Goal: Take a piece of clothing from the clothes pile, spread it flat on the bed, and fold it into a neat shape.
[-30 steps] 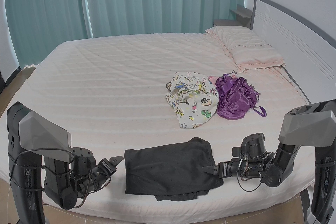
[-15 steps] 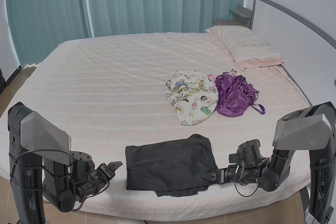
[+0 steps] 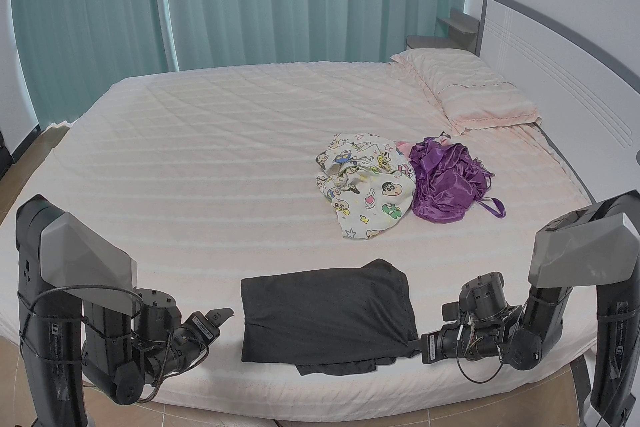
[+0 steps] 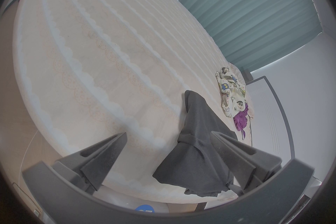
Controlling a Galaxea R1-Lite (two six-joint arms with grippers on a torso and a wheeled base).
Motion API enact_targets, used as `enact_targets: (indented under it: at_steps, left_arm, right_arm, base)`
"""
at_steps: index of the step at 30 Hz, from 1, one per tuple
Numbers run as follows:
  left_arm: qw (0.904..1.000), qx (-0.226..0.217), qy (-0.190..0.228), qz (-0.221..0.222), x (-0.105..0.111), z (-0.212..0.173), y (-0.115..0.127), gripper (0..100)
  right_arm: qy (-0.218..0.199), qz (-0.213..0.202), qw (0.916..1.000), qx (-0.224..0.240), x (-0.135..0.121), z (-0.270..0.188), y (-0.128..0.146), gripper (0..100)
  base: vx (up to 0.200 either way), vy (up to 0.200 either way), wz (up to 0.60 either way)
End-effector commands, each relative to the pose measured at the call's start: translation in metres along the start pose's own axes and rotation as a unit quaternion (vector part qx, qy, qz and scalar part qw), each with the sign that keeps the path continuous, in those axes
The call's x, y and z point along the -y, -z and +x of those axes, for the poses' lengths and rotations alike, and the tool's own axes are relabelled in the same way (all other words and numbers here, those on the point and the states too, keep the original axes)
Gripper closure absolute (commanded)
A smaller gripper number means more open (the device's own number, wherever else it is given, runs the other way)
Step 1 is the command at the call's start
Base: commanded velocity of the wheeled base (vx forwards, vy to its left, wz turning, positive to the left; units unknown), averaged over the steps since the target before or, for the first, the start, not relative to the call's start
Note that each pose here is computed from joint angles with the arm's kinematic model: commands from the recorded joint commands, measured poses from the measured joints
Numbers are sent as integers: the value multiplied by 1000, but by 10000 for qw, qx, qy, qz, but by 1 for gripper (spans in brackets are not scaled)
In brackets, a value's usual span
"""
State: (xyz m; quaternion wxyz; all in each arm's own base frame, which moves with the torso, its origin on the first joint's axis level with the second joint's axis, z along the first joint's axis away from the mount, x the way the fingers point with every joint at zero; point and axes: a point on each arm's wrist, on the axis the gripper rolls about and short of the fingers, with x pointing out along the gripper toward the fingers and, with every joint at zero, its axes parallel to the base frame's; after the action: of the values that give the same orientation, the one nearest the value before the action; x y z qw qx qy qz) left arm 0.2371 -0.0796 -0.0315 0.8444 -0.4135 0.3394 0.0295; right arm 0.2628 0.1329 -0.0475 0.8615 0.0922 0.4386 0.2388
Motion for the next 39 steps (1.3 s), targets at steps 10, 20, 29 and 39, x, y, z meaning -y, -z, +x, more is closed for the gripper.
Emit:
enact_targets:
  at_steps: [10, 20, 29, 39]
  left_arm:
    - [9996, 143, 224, -1, 7, 4, -4, 0]
    - [9938, 237, 1066, 183, 47, 12, 1, 0]
    - [9849, 30, 1673, 432, 79, 20, 25, 0]
    - [9892, -193, 1140, 902, 56, 54, 44, 0]
  right_arm:
    - [-47, -172, 9996, -209, -1, -12, 7, 0]
    - [-95, -161, 9991, 389, 0, -14, -22, 0]
    - [-9, -13, 9992, 409, 9, -14, -23, 0]
    - [24, 203, 9983, 552, 15, -14, -30, 0]
  base:
    - [0, 0, 0]
    - [0, 0, 0]
    - [0, 0, 0]
    - [0, 0, 0]
